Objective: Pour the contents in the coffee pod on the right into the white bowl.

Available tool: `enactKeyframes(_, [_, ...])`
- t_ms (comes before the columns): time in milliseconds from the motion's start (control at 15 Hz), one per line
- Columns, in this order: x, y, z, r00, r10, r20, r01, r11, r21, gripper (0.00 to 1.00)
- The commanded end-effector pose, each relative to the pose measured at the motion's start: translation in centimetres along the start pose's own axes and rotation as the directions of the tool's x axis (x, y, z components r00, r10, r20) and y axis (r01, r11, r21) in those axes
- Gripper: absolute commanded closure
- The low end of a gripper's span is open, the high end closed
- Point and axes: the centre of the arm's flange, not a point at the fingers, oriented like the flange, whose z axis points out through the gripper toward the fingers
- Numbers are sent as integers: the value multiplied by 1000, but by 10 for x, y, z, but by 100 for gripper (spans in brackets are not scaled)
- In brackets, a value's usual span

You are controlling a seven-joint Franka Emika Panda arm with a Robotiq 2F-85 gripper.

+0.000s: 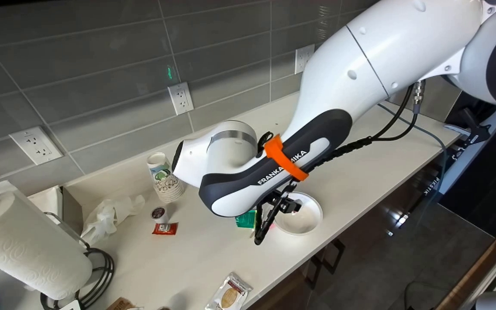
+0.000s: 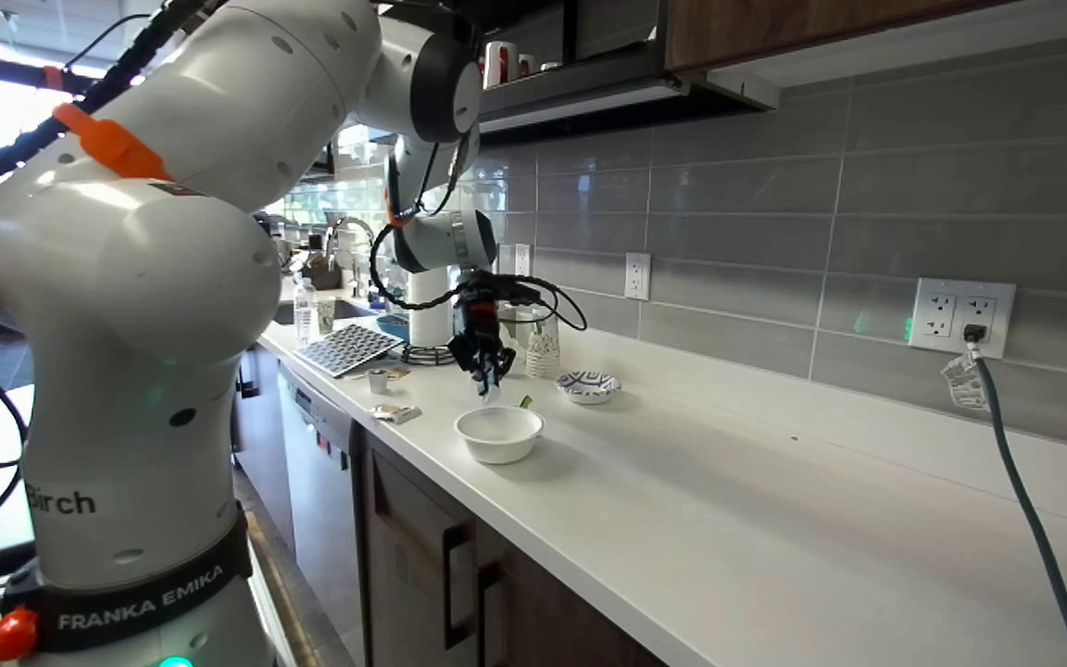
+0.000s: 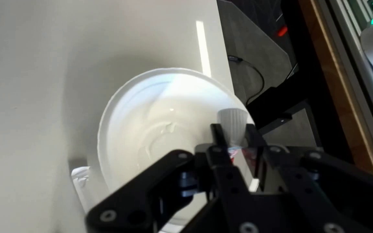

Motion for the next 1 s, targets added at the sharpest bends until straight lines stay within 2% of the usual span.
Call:
enactKeyframes(0, [-3, -13, 8, 993, 79, -90, -80, 997, -14, 79])
enactKeyframes(267, [0, -15, 9, 971, 168, -171, -174, 984, -26, 80])
enactKeyframes(467, [3, -16, 10, 942, 244, -232, -258, 966, -30, 81])
enactKeyframes(933, [9, -20, 13, 864, 411, -291, -439, 898, -37, 80])
